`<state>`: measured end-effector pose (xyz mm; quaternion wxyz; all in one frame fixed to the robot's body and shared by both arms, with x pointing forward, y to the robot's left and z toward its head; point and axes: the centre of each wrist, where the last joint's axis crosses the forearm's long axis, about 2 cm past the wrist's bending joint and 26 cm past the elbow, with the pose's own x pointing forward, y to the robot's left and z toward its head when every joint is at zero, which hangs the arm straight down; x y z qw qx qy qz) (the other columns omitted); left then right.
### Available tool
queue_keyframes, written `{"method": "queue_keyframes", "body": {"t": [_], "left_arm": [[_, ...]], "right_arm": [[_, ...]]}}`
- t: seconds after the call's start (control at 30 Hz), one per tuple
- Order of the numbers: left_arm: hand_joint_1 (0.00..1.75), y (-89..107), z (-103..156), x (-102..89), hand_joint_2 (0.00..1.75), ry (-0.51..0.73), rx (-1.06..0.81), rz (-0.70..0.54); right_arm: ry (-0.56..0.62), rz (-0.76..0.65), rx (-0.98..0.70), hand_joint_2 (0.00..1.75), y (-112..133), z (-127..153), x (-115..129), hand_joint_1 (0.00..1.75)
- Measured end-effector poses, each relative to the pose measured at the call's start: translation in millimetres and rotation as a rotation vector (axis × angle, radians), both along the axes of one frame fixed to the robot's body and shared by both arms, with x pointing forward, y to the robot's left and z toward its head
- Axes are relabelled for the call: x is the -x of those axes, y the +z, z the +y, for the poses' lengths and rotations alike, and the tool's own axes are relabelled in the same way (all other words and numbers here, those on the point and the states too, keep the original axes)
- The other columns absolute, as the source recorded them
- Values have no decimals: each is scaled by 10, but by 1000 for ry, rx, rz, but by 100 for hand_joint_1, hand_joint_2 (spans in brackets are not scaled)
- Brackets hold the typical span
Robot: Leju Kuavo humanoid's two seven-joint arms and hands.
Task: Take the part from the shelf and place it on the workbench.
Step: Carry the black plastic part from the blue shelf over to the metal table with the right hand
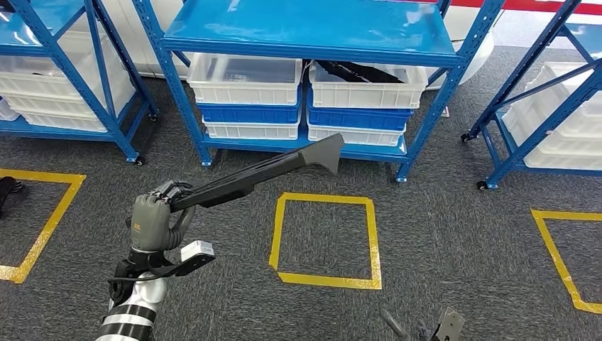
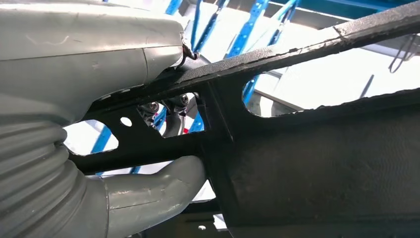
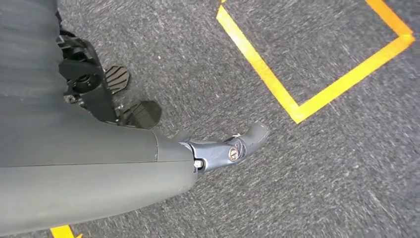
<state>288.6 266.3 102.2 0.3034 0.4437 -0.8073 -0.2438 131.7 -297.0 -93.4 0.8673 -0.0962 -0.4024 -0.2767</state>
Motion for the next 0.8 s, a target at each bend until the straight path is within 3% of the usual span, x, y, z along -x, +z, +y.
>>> {"method": "queue_keyframes", "body": {"t": [0.8], "left_arm": [[175,-235,67,251,175,42,78,75]], "right_arm": [[-12,-31,-12,175,10,17,-30,0]]}}
